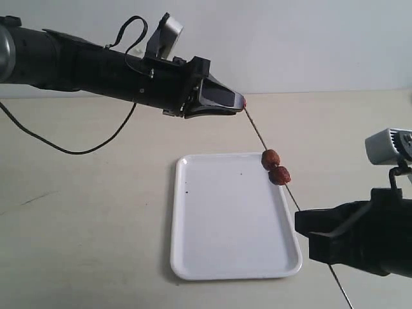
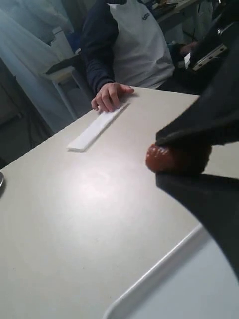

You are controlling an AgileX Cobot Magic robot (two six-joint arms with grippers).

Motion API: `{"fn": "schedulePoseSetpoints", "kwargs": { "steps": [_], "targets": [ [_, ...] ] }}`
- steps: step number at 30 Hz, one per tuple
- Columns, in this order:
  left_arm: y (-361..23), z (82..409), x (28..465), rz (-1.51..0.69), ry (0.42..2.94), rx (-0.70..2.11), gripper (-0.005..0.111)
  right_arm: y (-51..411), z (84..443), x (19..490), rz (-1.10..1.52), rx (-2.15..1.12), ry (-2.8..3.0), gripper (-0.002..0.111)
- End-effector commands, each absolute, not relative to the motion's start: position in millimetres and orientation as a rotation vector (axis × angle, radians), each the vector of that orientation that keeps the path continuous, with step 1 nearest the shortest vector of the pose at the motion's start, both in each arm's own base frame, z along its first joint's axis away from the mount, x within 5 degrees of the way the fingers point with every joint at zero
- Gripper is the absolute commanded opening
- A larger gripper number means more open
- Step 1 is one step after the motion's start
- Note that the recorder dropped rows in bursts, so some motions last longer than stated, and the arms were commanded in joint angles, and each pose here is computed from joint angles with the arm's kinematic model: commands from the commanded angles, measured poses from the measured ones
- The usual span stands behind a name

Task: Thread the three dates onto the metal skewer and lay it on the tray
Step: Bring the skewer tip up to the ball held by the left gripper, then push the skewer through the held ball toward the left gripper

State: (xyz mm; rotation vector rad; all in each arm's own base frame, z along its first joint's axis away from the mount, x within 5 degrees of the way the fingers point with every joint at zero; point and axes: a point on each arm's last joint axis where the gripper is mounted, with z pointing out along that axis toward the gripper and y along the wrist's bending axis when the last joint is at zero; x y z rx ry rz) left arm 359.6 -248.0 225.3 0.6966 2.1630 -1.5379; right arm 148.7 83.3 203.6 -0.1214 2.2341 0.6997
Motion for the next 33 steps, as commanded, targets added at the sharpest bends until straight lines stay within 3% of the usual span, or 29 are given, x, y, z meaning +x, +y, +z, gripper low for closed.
{"fn": "schedulePoseSetpoints", "kwargs": {
  "steps": [1,33],
  "targets": [
    [-251,229,355,-1.566,2.127,0.747,0.021,85,204,146,0.753,-0.104,2.235,0.000],
    [-264,230,342,-1.534,1.975,0.979,0.021,88,229,161,0.855,0.109,2.163,0.000]
  ]
}}
